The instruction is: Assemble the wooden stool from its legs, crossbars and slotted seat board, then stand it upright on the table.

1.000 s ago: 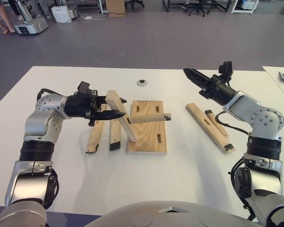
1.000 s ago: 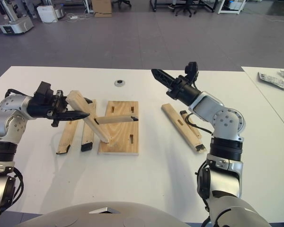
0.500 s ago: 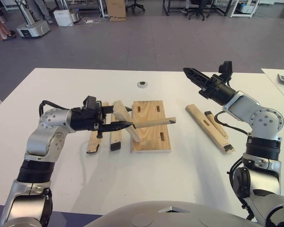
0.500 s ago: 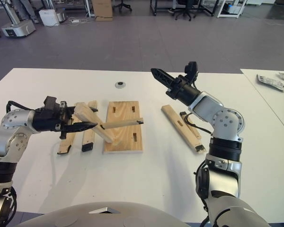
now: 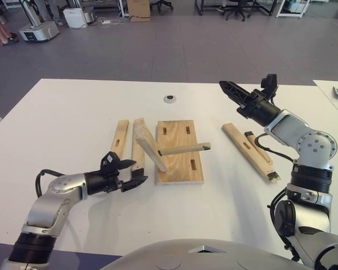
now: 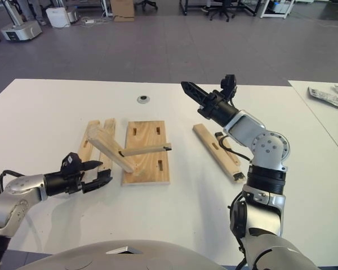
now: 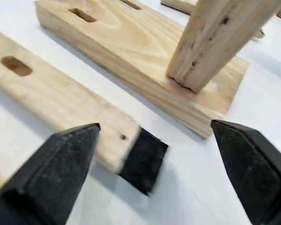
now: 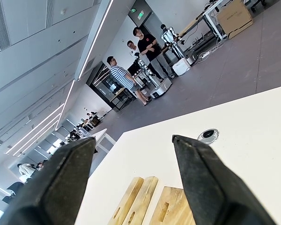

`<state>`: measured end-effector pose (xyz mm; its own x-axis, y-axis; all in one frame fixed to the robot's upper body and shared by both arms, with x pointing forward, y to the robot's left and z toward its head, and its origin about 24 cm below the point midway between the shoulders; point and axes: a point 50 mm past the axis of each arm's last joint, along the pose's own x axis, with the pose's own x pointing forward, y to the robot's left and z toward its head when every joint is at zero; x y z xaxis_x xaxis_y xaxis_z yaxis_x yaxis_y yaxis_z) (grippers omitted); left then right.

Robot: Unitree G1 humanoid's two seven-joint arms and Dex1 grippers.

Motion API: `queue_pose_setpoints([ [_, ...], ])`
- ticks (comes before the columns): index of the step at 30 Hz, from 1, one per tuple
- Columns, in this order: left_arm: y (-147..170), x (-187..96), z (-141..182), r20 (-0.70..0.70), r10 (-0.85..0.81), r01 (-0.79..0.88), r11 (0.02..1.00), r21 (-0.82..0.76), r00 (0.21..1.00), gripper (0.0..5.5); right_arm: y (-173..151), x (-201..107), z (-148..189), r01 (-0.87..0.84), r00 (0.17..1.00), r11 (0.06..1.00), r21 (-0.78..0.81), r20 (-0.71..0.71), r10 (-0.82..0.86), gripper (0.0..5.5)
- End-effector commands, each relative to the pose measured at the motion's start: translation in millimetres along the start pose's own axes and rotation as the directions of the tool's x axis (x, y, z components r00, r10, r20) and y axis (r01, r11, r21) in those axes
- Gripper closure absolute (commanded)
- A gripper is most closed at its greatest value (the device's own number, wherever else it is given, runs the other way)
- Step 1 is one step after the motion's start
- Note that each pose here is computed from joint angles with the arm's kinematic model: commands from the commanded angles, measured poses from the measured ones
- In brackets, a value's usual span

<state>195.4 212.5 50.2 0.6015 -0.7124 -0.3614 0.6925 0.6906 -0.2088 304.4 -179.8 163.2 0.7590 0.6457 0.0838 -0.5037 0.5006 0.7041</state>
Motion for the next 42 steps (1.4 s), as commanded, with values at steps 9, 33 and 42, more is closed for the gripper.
queue_pose_setpoints([
  [9,-13.0,41.7,-31.6,-0.093,0.456,-0.464,0.88,-0.105,0.885,1.13,-1.7,0.9,-8.3,0.029,1.0,0.999,0.023,-0.012,-0.029,2.44],
  [33,5.2,34.6,-7.0,0.044,0.523,-0.518,0.85,-0.094,0.851,4.46,-10.8,1.4,-10.7,0.112,0.993,0.994,0.011,0.043,-0.113,2.44],
  [42,0.3,-4.8,119.5,0.641,0.205,-0.052,0.967,-0.249,0.739,4.48,32.3,12.6,22.8,-0.191,0.979,0.981,0.03,0.082,0.188,1.86],
])
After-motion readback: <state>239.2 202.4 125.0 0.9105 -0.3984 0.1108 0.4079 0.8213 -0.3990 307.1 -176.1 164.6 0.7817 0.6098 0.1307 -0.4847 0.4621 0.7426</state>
